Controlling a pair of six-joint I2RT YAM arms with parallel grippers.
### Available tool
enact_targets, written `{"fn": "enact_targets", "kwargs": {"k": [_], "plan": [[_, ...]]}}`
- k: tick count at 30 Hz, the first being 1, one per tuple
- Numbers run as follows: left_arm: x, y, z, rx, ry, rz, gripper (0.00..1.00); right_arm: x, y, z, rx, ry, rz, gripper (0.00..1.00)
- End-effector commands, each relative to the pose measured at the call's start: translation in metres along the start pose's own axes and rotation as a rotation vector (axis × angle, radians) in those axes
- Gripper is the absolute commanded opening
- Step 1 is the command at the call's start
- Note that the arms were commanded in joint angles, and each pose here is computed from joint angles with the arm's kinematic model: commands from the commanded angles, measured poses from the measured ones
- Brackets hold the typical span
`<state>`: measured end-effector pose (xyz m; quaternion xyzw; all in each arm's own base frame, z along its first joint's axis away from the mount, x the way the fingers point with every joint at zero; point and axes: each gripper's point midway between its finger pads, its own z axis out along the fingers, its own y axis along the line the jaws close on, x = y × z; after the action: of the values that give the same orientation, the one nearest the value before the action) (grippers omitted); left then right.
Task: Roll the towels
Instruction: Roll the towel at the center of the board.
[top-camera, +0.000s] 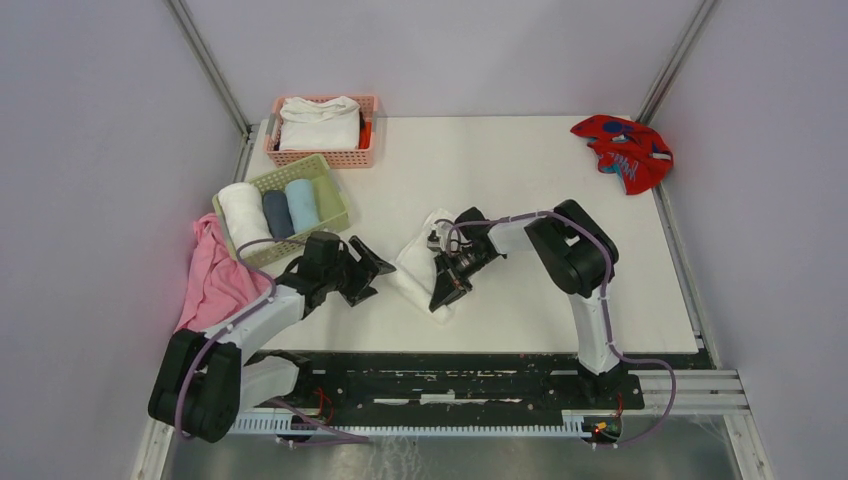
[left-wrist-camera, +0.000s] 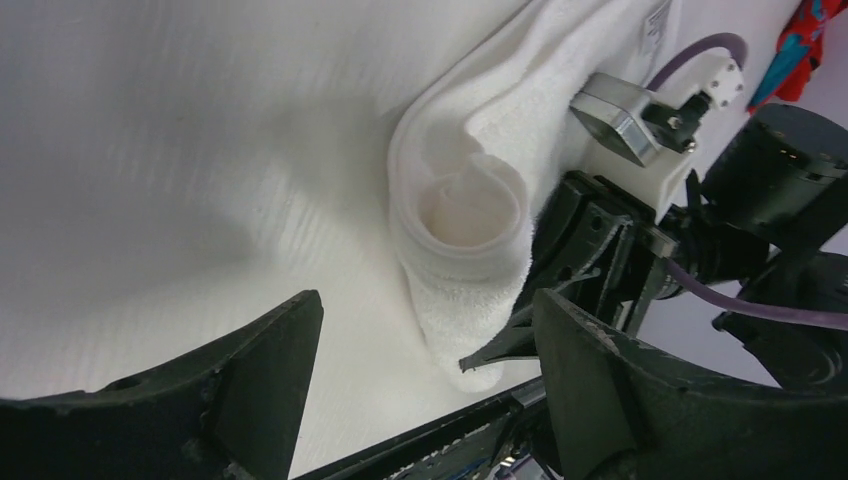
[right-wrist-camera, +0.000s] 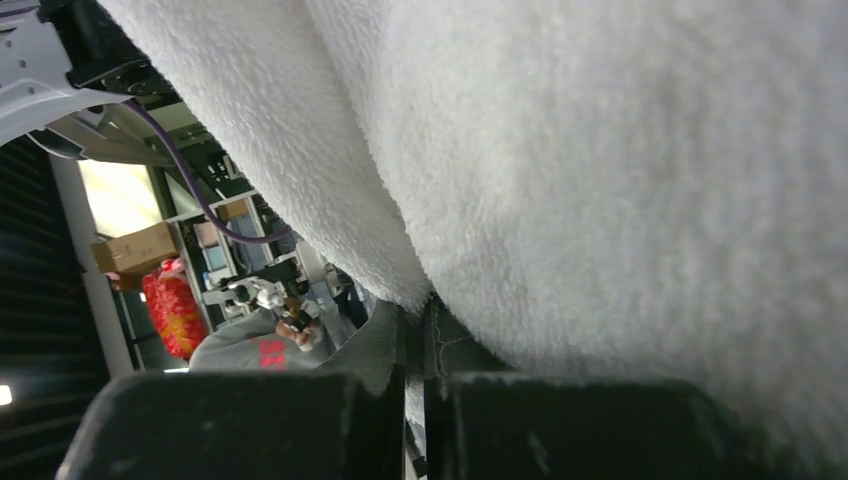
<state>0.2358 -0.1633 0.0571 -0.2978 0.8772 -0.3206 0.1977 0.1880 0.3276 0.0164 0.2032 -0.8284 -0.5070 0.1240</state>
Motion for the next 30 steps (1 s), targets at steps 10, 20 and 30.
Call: {"fn": "enact_targets", "kwargs": {"k": [10, 20, 30], "plan": [[0.013, -0.010, 0.043, 0.016, 0.054, -0.042, 0.72, -0.005, -0.024, 0.000, 0.049, -0.017, 0.071, 0.03], [0.022, 0.056, 0.060, -0.284, 0.091, -0.043, 0.57, -0.013, -0.019, -0.022, 0.223, -0.118, -0.060, 0.24], [0.022, 0.064, 0.062, -0.349, 0.119, -0.001, 0.49, -0.031, 0.023, -0.083, 0.699, -0.376, -0.444, 0.52]]}}
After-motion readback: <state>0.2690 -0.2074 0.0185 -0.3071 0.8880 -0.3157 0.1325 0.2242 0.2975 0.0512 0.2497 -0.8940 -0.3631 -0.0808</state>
